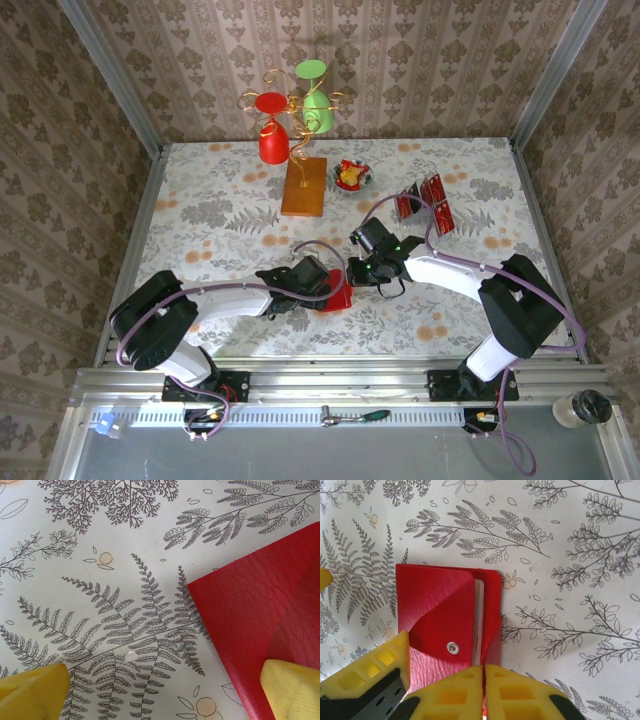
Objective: Put the credit cards into the card holder
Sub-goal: Close the button on the card holder.
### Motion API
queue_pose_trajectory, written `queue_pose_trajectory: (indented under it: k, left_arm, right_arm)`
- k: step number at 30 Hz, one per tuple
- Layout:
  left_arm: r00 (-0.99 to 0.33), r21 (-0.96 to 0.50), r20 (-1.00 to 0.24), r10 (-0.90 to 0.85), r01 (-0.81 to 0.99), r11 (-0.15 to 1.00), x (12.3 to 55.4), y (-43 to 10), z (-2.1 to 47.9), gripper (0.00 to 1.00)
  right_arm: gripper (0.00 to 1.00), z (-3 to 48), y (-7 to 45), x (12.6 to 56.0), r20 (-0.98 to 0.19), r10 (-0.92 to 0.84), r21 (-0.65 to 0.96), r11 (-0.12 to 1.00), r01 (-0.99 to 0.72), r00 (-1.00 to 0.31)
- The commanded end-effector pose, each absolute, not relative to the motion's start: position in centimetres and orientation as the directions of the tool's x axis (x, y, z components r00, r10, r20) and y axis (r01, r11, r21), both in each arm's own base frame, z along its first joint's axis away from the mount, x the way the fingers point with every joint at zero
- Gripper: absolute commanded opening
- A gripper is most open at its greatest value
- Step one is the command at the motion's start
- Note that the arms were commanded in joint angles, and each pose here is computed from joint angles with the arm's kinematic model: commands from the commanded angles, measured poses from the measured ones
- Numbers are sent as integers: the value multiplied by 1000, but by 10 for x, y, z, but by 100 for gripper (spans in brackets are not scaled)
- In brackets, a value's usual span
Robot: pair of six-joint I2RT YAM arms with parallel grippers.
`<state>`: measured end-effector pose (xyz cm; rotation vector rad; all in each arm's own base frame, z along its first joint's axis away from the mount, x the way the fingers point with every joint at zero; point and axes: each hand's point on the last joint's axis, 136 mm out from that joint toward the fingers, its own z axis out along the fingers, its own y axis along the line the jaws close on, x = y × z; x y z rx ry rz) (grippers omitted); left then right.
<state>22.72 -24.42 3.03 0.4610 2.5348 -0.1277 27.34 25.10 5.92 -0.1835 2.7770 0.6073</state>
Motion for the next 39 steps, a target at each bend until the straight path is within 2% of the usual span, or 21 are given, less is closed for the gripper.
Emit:
queue_pose_trajectory:
  k: [1,16,39]
  left_arm:
    - [-798,32,-494,346,381,924,213,-236,20,100]
    - [-790,21,-505,348,391,920,215,-240,24,100]
    - [-792,21,-505,344,387,922,215,-238,24,100]
  right_arm:
    - [0,55,248,272,-301,-74,365,912,-187,-951]
    - [0,59,284,277,-264,-27,540,824,-171,-964]
    - [0,38,294,270,-214,-24,563,814,-143,-977]
